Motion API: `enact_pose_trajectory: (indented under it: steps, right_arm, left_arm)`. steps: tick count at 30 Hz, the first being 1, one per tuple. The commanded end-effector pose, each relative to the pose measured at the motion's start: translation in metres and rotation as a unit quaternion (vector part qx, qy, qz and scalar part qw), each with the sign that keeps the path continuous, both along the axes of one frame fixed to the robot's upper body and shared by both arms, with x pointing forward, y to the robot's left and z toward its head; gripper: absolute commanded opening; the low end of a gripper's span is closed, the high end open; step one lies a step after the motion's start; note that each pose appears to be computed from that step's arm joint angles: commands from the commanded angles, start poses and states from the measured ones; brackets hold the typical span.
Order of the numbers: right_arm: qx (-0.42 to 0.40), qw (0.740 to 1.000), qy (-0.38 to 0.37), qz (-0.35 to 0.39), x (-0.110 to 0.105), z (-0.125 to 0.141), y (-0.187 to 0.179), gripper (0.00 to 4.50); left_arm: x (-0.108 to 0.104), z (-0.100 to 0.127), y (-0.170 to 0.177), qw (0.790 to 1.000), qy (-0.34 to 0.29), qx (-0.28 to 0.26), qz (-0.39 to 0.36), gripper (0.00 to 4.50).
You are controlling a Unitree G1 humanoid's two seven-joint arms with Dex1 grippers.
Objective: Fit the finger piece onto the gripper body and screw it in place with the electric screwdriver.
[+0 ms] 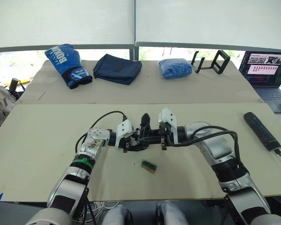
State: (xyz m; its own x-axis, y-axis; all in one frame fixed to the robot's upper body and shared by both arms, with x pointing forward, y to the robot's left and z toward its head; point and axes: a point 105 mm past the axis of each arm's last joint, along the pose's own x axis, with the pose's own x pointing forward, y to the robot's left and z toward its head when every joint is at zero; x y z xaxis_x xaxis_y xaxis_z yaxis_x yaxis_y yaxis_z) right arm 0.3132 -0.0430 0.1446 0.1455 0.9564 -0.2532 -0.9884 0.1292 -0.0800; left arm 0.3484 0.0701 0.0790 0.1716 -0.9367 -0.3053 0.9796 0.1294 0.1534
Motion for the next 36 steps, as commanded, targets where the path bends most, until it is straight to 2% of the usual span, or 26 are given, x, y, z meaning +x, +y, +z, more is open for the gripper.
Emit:
enact_pose_trajectory:
  steps: [1,16,36]
  right_arm:
    - [-0.007,1.0,0.0,0.009,-0.004,-0.002,0.004,0.38]
    - [-0.035,0.999,0.025,0.006,-0.007,-0.013,0.004,0.38]
    - [-0.038,0.999,0.006,-0.026,0.006,-0.004,-0.007,0.38]
  left_arm:
    - [-0.005,-0.004,-0.003,1.0,0.007,0.002,-0.009,2.32]
    - [-0.005,-0.005,-0.004,1.0,0.011,0.001,-0.01,2.32]
    - [-0.006,-0.006,-0.003,1.0,0.011,0.002,-0.008,2.32]
